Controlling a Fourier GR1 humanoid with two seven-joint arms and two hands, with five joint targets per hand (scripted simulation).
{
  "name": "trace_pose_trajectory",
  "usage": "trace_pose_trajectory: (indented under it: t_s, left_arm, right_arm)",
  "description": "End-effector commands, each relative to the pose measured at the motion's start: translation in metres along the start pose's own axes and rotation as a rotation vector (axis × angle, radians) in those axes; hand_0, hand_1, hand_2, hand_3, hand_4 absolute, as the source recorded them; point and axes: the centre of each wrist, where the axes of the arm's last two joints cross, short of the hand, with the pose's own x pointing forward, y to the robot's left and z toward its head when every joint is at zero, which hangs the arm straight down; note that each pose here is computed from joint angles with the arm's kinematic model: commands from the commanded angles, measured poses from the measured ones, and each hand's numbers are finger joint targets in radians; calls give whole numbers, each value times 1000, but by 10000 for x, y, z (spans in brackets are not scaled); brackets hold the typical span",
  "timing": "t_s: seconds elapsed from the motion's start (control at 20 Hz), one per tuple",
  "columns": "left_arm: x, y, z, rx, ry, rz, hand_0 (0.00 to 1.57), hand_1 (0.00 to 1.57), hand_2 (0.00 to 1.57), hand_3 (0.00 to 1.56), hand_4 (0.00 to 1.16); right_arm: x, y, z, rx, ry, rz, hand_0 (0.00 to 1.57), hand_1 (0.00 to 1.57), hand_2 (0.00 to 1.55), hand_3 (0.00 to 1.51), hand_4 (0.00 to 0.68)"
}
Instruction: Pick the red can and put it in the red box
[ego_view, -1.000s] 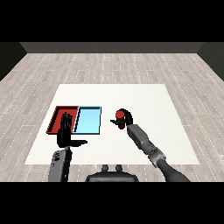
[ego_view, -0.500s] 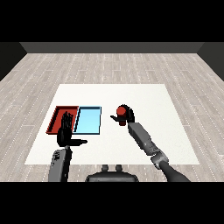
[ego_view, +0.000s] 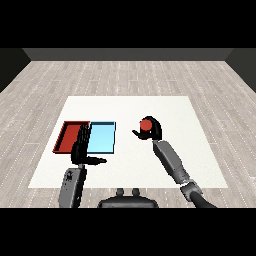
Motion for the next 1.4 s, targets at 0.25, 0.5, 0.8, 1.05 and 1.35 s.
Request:
trace_pose_trajectory:
  t_s: [0.25, 0.5, 0.8, 1.05, 1.35]
  left_arm:
    - [84, -467, -113, -85, 82, -3, 0, 0, 0, 0, 0]
    - [60, -536, -12, -109, 112, -22, 0, 0, 0, 0, 0]
    - [-76, -692, -197, -127, 147, -23, 0, 0, 0, 0, 0]
    - [-92, -984, -336, -145, 200, -3, 0, 0, 0, 0, 0]
    - [-424, -1134, -101, -148, 240, -31, 0, 0, 0, 0, 0]
  right_arm:
    - [489, 395, 215, 0, -109, -24, 1465, 1465, 1420, 1391, 633]
    - [516, 529, 404, 33, -127, -37, 1440, 1440, 1405, 1382, 628]
    - [673, 568, 396, 18, -193, -31, 1435, 1435, 1423, 1401, 634]
    - [748, 518, 543, 57, -195, -49, 1442, 1442, 1430, 1395, 616]
    - [635, 605, 414, 58, -222, -52, 1451, 1451, 1442, 1395, 651]
